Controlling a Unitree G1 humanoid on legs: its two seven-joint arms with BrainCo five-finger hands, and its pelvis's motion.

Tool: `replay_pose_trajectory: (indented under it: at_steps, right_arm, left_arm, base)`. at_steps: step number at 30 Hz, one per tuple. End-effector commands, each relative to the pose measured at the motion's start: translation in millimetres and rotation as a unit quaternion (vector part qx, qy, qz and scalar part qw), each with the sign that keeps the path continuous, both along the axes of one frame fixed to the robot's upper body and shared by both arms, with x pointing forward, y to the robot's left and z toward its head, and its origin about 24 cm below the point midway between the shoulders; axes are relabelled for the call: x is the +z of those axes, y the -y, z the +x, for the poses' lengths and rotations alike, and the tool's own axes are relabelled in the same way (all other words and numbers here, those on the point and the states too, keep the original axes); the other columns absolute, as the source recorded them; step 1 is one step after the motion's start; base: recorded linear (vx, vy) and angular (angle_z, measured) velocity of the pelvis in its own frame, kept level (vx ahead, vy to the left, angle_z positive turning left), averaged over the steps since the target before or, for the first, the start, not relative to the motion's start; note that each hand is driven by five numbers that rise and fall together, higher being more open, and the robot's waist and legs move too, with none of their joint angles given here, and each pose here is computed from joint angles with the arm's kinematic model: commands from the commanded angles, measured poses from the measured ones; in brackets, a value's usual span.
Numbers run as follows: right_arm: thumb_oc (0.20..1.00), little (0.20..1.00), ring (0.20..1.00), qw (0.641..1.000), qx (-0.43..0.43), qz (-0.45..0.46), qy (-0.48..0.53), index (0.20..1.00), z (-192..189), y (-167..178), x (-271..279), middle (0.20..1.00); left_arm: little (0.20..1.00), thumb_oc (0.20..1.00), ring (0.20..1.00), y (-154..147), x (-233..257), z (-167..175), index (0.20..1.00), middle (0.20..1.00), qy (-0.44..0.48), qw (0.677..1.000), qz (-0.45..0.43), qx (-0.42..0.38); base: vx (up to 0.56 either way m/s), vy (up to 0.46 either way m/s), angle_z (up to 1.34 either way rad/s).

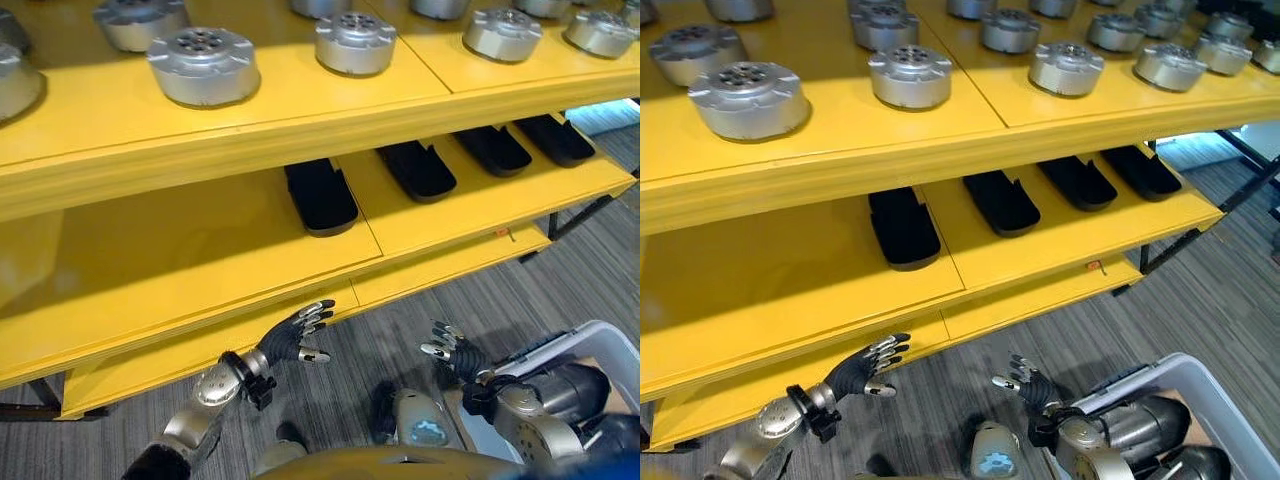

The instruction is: Move parts from the plastic box to the shelf.

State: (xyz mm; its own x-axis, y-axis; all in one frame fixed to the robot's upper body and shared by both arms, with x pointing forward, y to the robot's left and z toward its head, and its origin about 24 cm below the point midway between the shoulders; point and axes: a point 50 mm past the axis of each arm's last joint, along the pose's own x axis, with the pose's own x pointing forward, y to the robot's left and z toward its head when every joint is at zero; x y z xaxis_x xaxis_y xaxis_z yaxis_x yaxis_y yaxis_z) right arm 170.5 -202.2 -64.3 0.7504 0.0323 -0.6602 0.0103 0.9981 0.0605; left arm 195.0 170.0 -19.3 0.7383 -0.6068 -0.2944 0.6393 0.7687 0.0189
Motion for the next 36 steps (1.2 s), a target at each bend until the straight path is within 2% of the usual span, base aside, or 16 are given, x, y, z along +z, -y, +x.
replay_pose_trajectory:
  at_steps: [1,5,7,9,10,12,15,19,24,36]
  right_arm:
    - [1.0,1.0,1.0,0.997,-0.006,-0.02,0.071,1.0,26,-3,20,1.0]
    - [1.0,1.0,1.0,0.991,0.008,-0.074,0.107,1.0,43,-4,34,1.0]
    - [1.0,1.0,1.0,0.989,0.004,-0.104,0.105,1.0,42,8,40,1.0]
    - [1.0,1.0,1.0,0.986,-0.009,-0.125,0.11,1.0,36,19,43,1.0]
    - [1.0,1.0,1.0,0.983,-0.027,-0.137,0.12,1.0,32,24,46,1.0]
    - [1.0,1.0,1.0,0.98,-0.046,-0.147,0.126,1.0,27,31,48,1.0]
    - [1.0,1.0,1.0,0.975,-0.081,-0.165,0.123,1.0,22,44,48,1.0]
    - [1.0,1.0,1.0,0.973,-0.086,-0.181,0.114,1.0,19,54,45,1.0]
    - [1.0,1.0,1.0,0.977,-0.044,-0.176,0.109,1.0,19,46,37,1.0]
    - [1.0,1.0,1.0,0.986,-0.048,-0.122,0.098,1.0,3,24,31,1.0]
  left_arm:
    - [1.0,1.0,1.0,9,18,3,1.0,1.0,0.035,0.998,-0.051,-0.004]
    - [1.0,1.0,1.0,17,20,4,1.0,1.0,0.043,0.996,-0.071,0.012]
    - [1.0,1.0,1.0,21,25,5,1.0,1.0,0.057,0.995,-0.079,0.028]
    - [1.0,1.0,1.0,15,30,7,1.0,1.0,0.076,0.99,-0.102,0.068]
    - [1.0,1.0,1.0,11,31,7,1.0,1.0,0.07,0.984,-0.127,0.107]
    - [1.0,1.0,1.0,9,28,4,1.0,1.0,0.053,0.978,-0.156,0.132]
    - [1.0,1.0,1.0,14,24,2,1.0,1.0,0.065,0.979,-0.137,0.137]
    - [1.0,1.0,1.0,14,26,7,1.0,1.0,0.071,0.973,-0.143,0.169]
    - [1.0,1.0,1.0,4,26,7,1.0,1.0,0.078,0.96,-0.141,0.231]
    - [1.0,1.0,1.0,-2,26,-3,1.0,1.0,0.085,0.971,-0.107,0.197]
  base:
    - [-0.06,-0.333,-0.46]
    - [-0.03,-0.451,-1.45]
    - [0.01,-0.558,-1.33]
    - [0.01,-0.567,-0.73]
    - [-0.02,-0.509,-0.56]
    - [-0.02,-0.494,-0.48]
    - [-0.05,-0.527,-0.45]
    - [0.01,-0.255,-0.64]
    - [0.05,-0.036,-0.9]
    - [0.04,0.025,-0.66]
